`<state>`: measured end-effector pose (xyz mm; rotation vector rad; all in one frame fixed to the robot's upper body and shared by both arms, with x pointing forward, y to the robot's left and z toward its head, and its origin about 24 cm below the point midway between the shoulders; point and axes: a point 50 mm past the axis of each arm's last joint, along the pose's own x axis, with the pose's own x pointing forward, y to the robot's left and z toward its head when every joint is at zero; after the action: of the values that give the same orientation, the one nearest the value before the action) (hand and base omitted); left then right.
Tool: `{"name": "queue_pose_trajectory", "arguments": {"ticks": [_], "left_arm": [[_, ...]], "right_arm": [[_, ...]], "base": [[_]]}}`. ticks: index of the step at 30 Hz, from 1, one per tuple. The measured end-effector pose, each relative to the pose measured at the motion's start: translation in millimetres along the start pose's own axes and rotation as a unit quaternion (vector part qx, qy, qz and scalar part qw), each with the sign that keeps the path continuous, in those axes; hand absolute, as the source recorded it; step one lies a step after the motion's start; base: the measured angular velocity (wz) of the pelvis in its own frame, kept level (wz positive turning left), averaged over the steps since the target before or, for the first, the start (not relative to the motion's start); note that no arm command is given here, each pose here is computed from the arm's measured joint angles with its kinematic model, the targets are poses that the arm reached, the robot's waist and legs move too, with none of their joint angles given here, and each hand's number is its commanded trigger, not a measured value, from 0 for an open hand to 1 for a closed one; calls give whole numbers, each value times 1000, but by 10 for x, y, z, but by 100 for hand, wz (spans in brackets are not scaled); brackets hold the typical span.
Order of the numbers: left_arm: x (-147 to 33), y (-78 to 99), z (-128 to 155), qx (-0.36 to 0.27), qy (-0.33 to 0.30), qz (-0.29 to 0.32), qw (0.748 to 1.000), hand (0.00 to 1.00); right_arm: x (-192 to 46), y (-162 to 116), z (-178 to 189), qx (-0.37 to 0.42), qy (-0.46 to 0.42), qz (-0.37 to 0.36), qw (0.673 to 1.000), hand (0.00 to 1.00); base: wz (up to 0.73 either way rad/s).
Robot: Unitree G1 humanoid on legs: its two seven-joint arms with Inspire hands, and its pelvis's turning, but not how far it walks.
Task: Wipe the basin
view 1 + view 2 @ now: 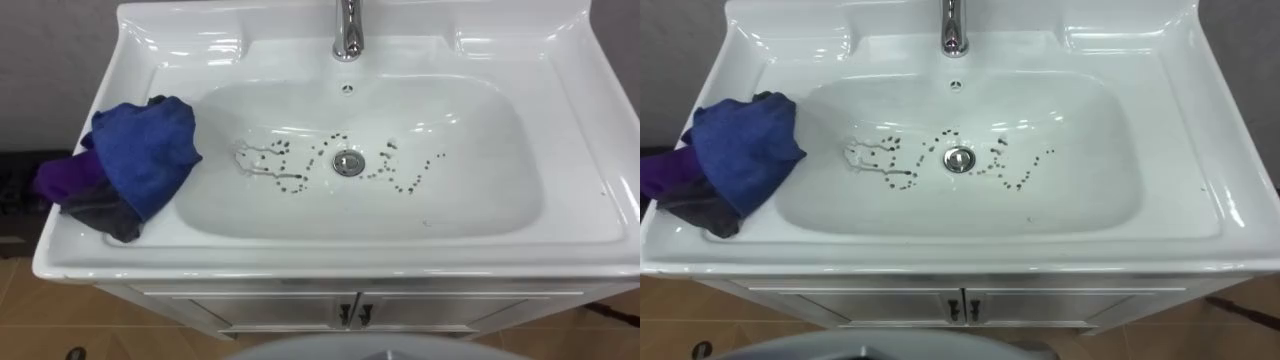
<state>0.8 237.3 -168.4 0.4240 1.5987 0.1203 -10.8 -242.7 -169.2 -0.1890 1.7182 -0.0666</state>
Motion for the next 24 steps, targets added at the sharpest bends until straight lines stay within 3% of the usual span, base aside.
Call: {"name": "queue_pose_trajectory", "arguments": {"ticks": [24], "left_arm": [[0,0,0,0,-1,0,1000,0]], "right_arm": [[1,2,-4,-1,1,1,1000,0]], "base": [[0]]}}
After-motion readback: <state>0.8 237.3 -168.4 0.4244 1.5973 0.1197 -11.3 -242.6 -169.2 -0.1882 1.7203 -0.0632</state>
